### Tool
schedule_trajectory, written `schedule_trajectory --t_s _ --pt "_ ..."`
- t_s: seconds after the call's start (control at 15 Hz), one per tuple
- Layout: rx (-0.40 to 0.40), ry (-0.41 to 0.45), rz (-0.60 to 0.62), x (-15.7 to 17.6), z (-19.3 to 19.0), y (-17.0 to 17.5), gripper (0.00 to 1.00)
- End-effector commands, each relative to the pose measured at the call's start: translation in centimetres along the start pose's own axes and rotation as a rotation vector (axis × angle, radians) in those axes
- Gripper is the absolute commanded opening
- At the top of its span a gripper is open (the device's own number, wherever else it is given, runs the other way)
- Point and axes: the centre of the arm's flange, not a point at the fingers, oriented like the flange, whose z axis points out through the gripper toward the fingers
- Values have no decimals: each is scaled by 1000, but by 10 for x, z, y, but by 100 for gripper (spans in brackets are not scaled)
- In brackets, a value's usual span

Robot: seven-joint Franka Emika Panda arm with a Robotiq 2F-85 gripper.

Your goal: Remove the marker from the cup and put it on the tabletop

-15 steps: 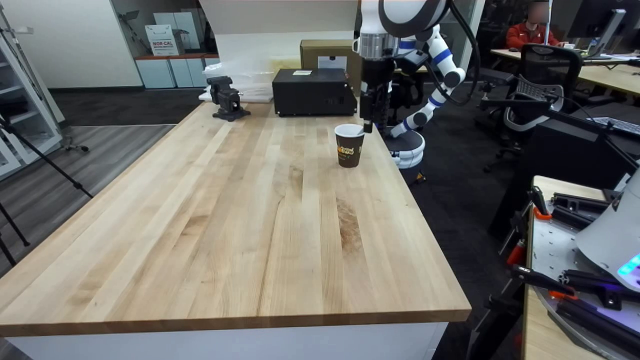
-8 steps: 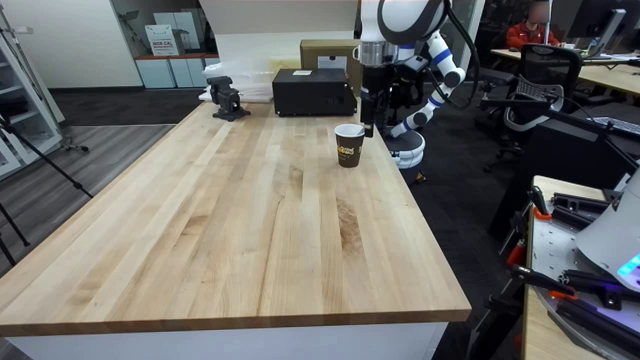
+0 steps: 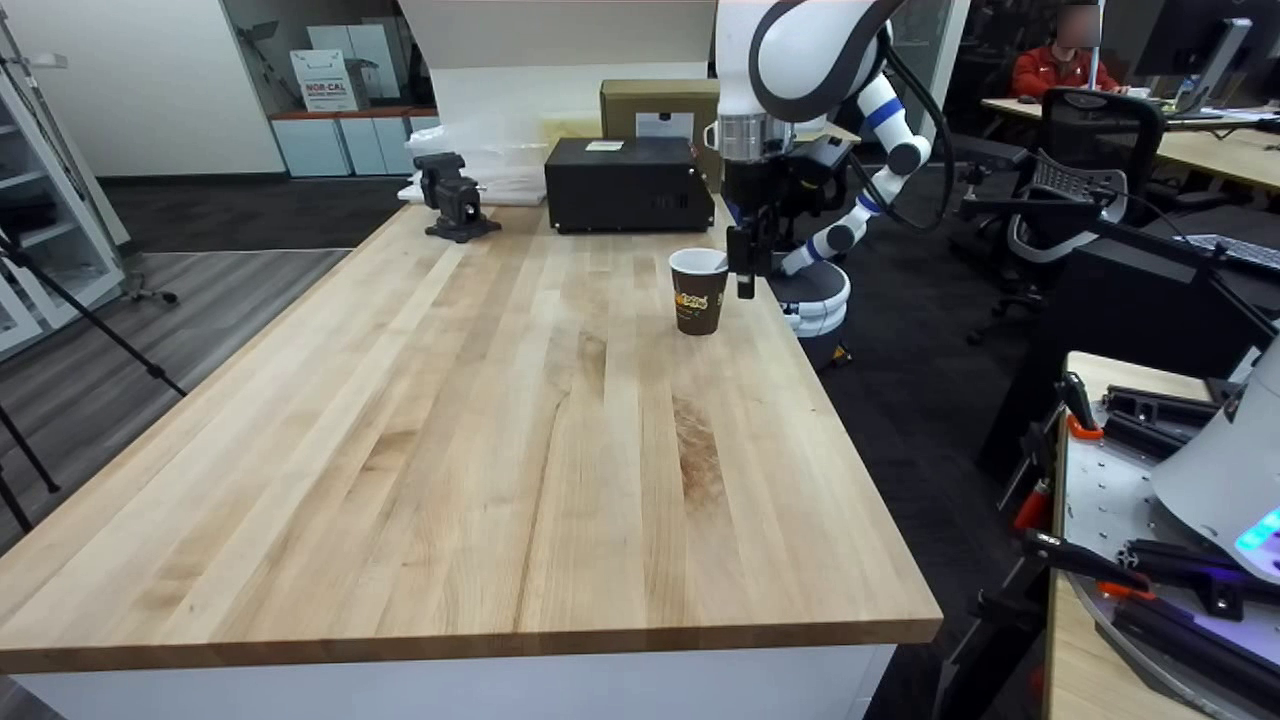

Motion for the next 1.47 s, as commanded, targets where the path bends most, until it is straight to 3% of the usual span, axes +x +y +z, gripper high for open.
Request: schedule_trajectory --t_s 0.0,0.33,0.4,0.47,1.13,1.2,1.27,1.4 --pt "-20 -13 -11 8 -11 -2 100" --pt "-35 -3 -15 23 -21 0 100" --pt "-41 13 -19 26 -22 2 82" --pt "-44 22 -20 29 -23 2 73" --pt "-71 41 -33 46 -28 7 8" --pt "-76 41 -32 47 -31 7 34" --pt "-80 44 -33 47 -32 8 47" --pt "-86 48 -36 48 -36 9 52"
